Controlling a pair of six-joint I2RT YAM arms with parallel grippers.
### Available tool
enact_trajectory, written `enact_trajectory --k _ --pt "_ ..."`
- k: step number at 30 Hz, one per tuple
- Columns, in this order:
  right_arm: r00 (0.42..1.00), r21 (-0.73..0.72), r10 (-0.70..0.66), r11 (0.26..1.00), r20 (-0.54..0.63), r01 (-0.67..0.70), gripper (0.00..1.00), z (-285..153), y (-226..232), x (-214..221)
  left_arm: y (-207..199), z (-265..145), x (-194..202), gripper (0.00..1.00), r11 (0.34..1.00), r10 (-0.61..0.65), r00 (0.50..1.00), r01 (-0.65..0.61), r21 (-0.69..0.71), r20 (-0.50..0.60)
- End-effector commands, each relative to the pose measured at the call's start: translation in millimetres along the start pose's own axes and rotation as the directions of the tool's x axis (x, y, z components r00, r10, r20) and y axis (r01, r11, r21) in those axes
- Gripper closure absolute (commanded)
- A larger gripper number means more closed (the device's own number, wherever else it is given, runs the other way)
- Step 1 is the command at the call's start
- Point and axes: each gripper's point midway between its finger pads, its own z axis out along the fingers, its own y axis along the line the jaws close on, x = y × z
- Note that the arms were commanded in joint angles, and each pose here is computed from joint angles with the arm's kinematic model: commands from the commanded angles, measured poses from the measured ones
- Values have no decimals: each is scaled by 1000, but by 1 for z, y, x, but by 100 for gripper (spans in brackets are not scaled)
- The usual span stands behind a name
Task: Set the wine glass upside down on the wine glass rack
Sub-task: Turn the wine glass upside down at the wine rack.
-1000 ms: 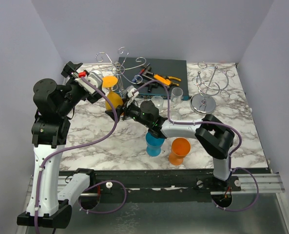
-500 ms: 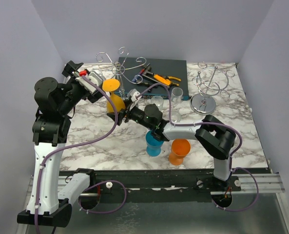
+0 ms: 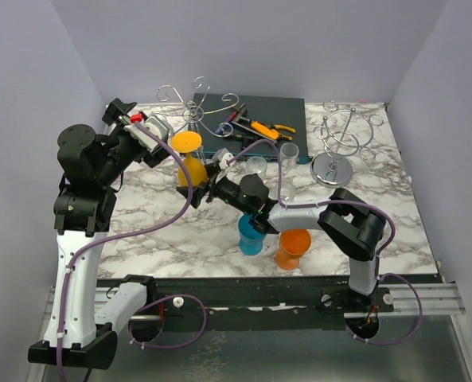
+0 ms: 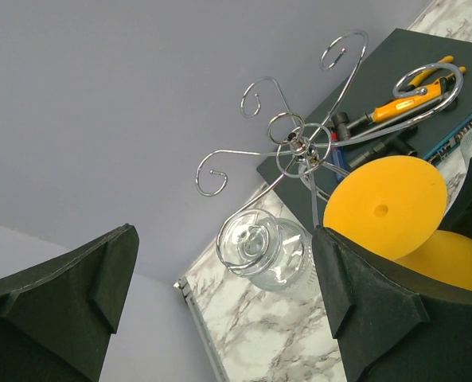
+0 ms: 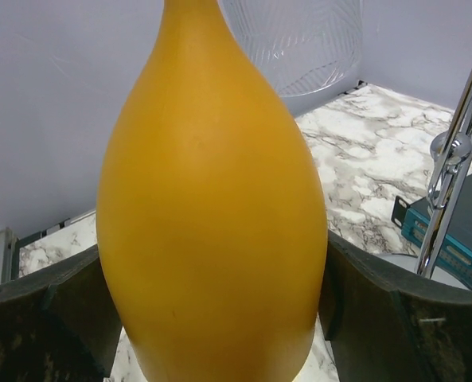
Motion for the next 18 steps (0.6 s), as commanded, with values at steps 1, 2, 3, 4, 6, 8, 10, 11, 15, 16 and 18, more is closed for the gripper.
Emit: enact_trajectory --k 1,2,3,4,6,8,10,11,15,16,18 --pt "1000 43 20 999 12 -21 3 -7 -3 -2 9 -1 -6 1 999 1 1000 0 -33 11" --pt "1000 54 24 998 7 -25 0 -9 -5 -2 9 0 -5 1 999 -1 1000 1 -33 8" --pt "1000 58 25 998 4 -25 0 -12 -5 -3 10 1 -4 1 999 -2 1000 2 -33 4" --pt "1000 59 22 998 3 -22 0 -16 -5 -4 10 1 -4 1 999 -5 1000 5 -35 2" --pt "1000 60 13 998 1 -13 0 -24 -5 -8 12 4 -1 1 999 -22 1000 22 -42 -9" --pt "1000 60 9 998 -3 -9 0 -31 -3 -14 18 8 0 1 996 -58 998 56 -62 -22" --pt "1000 59 6 998 0 -6 0 -38 0 -26 26 12 -1 1 991 -101 994 98 -89 -30" --pt "1000 61 3 998 -6 -3 0 -42 0 -30 29 14 -2 1 988 -124 992 121 -101 -31" --pt "1000 39 -13 999 -28 14 2 -48 7 -54 42 23 -6 1 972 -203 979 197 -132 -34" --pt "999 36 -18 999 -34 19 2 -48 9 -61 43 25 -7 1 968 -218 975 211 -135 -35" --pt "998 38 -21 999 -62 24 3 -46 10 -71 46 29 -6 1 962 -241 970 233 -140 -42"
